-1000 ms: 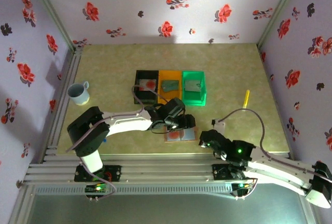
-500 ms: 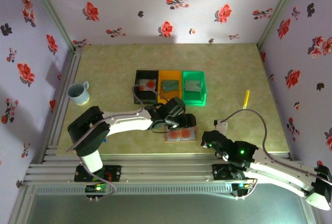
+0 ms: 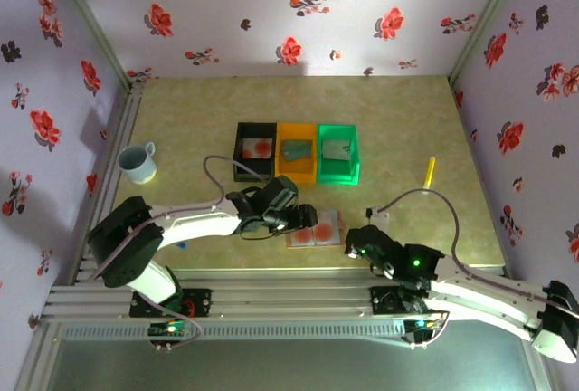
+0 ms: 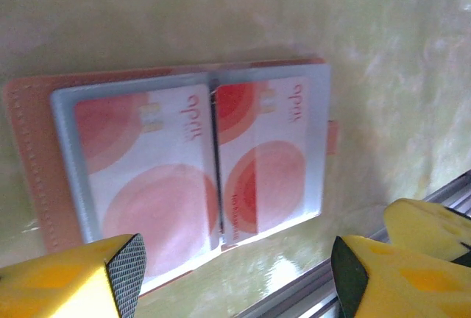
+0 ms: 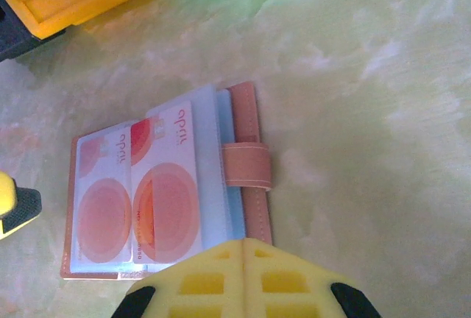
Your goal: Take the credit cards out of the card holder
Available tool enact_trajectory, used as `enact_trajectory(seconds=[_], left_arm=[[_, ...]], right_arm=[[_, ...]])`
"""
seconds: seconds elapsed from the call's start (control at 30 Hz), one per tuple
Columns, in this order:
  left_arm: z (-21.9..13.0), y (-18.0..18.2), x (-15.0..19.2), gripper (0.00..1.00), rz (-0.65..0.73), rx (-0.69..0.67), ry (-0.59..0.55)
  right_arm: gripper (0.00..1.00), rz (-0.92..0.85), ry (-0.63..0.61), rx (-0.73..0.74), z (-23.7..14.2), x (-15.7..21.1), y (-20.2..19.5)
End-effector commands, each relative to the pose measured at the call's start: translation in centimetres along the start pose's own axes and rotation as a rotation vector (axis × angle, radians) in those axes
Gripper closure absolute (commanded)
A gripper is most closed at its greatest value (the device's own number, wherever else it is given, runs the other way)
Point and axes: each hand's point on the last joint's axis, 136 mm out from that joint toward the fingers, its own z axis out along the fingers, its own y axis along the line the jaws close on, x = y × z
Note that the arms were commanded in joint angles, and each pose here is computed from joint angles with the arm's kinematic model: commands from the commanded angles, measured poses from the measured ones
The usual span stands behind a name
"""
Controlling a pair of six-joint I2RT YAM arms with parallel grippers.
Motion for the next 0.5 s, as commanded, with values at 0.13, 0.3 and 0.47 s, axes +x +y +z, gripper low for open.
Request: enact_trajectory(seconds=[0.13, 0.3, 0.47], left_arm=[[-1.1, 0.1, -0.2, 0.32, 0.010, 0.033, -0.038], [-1.2, 0.0, -0.3, 0.36, 0.004, 0.043, -0.052], [-1.2, -0.3, -0.5, 0.39, -0.008, 0.055, -0.057]], right_arm=[[1.00, 0.027, -0.003, -0.057, 0.3, -1.0, 2.9], [1.00, 0.060, 0.041, -0.061, 0.9, -0.8, 3.8], [1.00, 0.099, 0.062, -0.072, 1.7, -1.1, 4.3]])
